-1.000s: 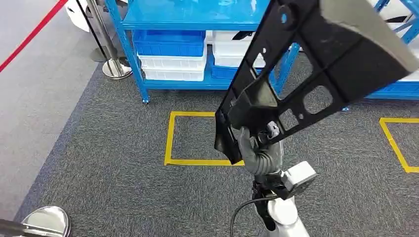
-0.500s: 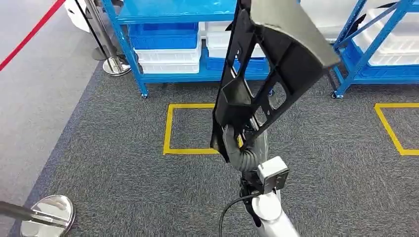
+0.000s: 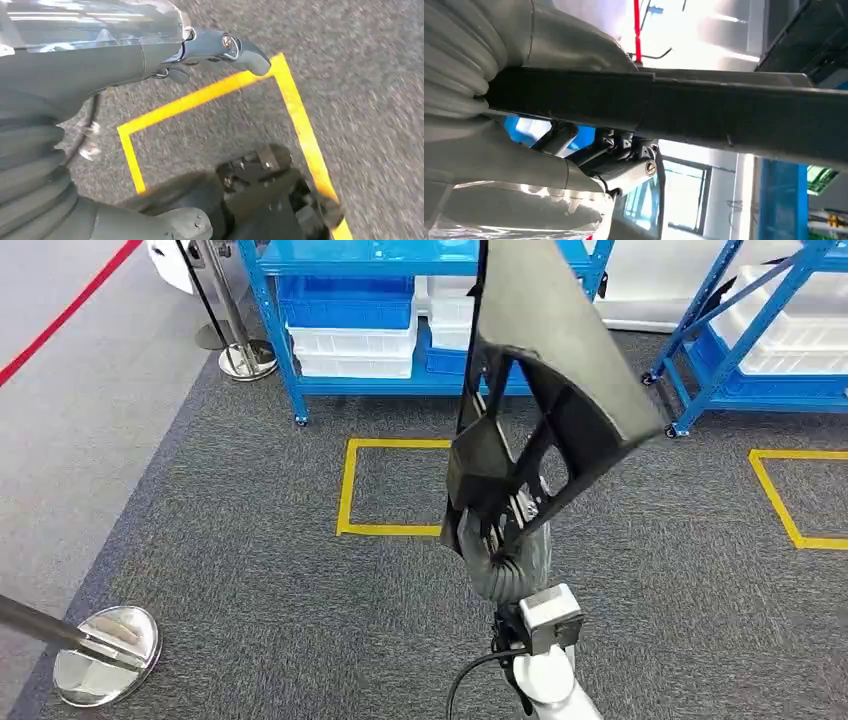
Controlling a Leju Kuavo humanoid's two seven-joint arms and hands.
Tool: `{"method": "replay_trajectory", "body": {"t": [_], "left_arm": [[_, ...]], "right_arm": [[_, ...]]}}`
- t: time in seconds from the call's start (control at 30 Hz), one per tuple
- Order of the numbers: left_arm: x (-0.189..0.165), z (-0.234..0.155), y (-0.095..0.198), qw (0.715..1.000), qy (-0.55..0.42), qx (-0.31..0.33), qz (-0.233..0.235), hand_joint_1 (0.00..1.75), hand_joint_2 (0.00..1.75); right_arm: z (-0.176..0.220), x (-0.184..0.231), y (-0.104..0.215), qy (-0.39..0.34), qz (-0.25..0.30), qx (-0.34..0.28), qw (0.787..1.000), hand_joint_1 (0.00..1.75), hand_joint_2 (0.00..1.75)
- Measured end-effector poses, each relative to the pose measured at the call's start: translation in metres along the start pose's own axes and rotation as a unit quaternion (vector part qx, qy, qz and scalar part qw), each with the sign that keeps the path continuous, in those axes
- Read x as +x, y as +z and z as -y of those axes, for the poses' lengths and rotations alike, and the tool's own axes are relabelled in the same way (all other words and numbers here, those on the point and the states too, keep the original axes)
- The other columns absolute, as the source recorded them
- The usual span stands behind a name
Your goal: Take the parts from the cabinet and place them on the table.
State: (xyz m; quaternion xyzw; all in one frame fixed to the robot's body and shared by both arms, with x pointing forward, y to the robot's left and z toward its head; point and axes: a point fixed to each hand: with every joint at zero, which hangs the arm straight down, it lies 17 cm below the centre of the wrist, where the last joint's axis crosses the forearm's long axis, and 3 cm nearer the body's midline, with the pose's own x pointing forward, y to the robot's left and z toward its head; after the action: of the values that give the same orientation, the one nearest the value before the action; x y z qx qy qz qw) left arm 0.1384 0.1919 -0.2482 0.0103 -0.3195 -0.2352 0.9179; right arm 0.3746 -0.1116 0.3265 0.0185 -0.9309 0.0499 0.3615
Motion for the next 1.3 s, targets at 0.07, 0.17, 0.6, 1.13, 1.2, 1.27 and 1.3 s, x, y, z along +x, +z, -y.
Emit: {"method": "replay_trajectory", "body": {"t": [0.07, 0.17, 0.6, 1.13, 1.2, 1.27, 1.3], "left_arm": [[-0.003, 0.001, 0.001, 1.0, -0.001, -0.001, -0.006, 0.0, 1.75], [-0.006, 0.001, 0.001, 1.0, -0.002, -0.001, -0.013, 0.0, 1.75], [-0.008, 0.0, 0.001, 1.0, -0.004, -0.001, -0.017, 0.0, 1.75], [-0.002, 0.012, 0.002, 1.0, -0.007, -0.015, -0.011, 0.0, 1.75], [-0.003, 0.011, 0.002, 1.0, -0.008, -0.015, -0.013, 0.0, 1.75], [-0.002, 0.011, 0.001, 1.0, -0.008, -0.016, -0.012, 0.0, 1.75], [-0.002, 0.012, 0.001, 1.0, -0.007, -0.019, -0.013, 0.0, 1.75]], "right_arm": [[0.01, 0.002, 0.002, 0.013, 0.005, -0.01, 1.0, 1.75, 1.75], [0.039, 0.015, -0.001, 0.035, 0.025, -0.04, 0.998, 1.75, 1.75], [0.094, 0.022, 0.012, 0.092, 0.024, -0.064, 0.993, 1.75, 1.75], [0.12, 0.032, 0.026, 0.115, 0.024, -0.091, 0.989, 1.75, 1.75], [0.121, 0.034, 0.026, 0.115, 0.027, -0.093, 0.989, 1.75, 1.75], [0.123, 0.036, 0.026, 0.116, 0.029, -0.095, 0.988, 1.75, 1.75], [0.125, 0.037, 0.026, 0.117, 0.03, -0.098, 0.988, 1.75, 1.75]]}}
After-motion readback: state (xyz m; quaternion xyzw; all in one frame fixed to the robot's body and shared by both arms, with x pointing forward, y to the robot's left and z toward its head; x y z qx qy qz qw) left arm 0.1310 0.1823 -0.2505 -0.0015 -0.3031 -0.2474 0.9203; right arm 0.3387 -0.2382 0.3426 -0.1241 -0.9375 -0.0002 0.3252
